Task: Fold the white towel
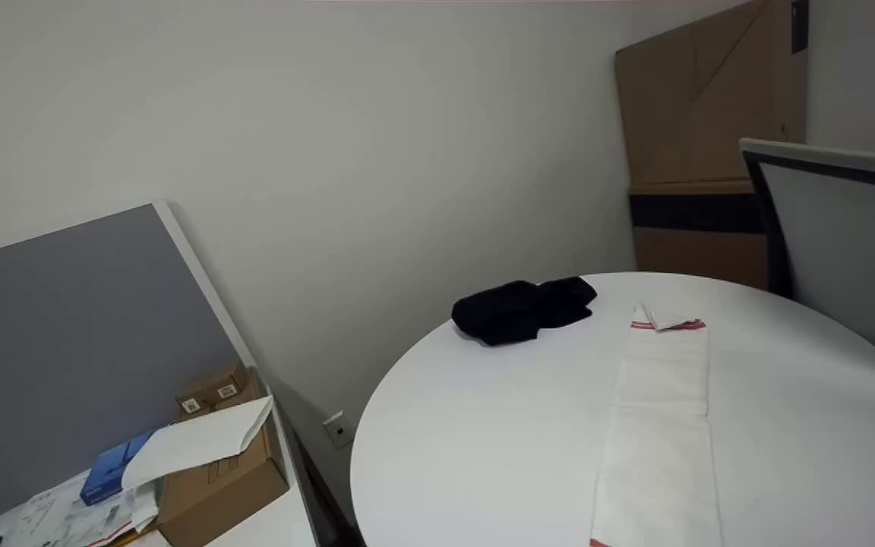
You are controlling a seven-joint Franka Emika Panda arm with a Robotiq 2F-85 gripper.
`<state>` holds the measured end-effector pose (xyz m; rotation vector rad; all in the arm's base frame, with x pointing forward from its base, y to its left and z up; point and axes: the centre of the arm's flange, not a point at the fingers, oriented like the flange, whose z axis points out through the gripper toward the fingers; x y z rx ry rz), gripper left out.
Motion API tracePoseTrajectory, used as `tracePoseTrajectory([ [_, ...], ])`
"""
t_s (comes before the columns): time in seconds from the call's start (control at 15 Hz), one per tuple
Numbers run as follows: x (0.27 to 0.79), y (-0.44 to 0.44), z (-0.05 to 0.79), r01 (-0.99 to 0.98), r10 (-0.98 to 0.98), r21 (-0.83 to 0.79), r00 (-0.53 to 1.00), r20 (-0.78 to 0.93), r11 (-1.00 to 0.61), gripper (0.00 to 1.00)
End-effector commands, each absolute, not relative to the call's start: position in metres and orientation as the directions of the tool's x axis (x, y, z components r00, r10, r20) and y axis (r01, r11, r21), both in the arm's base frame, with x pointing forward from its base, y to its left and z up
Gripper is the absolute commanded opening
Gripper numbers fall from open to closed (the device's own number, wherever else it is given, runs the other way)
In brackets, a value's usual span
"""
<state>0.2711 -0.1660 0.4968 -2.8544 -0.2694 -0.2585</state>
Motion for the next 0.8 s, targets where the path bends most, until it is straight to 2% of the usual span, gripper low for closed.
tracePoseTrajectory([
  [0.0, 0.271, -0.166, 0.497, 0.206, 0.159, -0.241, 0.967, 0.199, -0.948, 1.0],
  [0.47, 0.271, -0.166, 0.497, 0.206, 0.159, -0.24, 0.967, 0.199, -0.949, 1.0],
  [0.73, 0.284, -0.152, 0.486, 0.275, 0.27, -0.158, 0.962, 0.047, -0.949, 1.0],
])
